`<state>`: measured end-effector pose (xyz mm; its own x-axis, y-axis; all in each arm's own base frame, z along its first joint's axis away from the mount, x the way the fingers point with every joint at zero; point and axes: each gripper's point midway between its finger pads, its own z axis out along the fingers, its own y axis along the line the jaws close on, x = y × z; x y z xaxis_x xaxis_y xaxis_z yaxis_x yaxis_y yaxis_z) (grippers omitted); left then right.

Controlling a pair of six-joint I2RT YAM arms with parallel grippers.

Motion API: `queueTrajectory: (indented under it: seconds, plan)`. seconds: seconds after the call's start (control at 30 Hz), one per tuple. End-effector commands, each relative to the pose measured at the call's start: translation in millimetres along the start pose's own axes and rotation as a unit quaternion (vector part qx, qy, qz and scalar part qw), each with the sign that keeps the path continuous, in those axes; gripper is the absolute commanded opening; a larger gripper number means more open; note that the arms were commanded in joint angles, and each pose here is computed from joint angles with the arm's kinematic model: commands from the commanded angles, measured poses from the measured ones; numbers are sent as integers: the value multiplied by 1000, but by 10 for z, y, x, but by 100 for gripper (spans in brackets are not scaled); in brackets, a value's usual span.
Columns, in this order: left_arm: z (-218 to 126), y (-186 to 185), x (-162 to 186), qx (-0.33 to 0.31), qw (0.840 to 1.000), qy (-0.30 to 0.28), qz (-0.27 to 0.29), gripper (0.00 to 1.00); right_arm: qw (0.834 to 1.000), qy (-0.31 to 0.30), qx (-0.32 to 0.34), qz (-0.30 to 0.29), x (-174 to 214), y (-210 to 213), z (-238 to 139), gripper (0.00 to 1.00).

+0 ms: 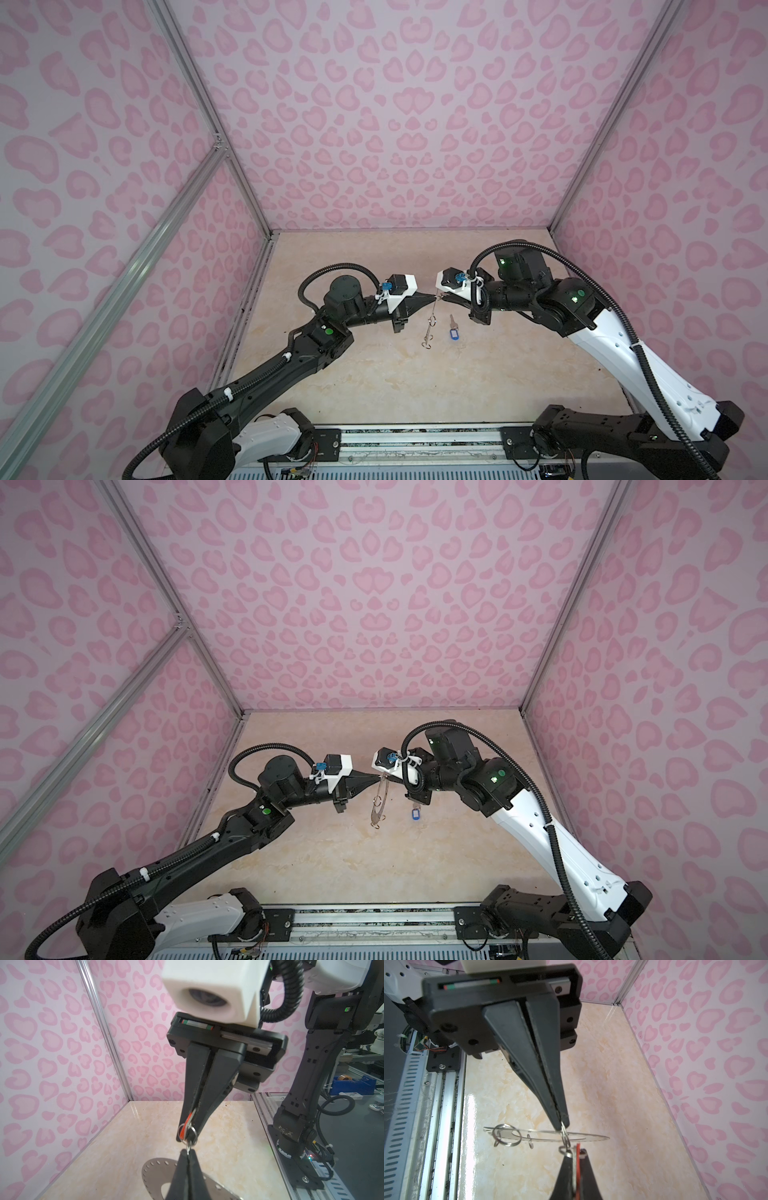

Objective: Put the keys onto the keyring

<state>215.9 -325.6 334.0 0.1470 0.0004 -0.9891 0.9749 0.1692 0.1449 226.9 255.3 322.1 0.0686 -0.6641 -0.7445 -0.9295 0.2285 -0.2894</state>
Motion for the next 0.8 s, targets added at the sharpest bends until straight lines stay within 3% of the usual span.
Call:
queueTrajectory:
  seconds: [0.0, 0.27, 0.77]
  plan:
    - [-15, 8, -178, -2, 1000, -27, 10, 3, 999, 41, -9, -4, 193, 54, 56, 0]
    - [-23, -17, -234, 5, 999, -36, 9, 3, 999, 38, -16, -4, 198, 71, 108, 0]
    - [5, -49, -179, 18, 999, -36, 2, 3, 999, -42, -14, 12, -144, -13, 16, 0]
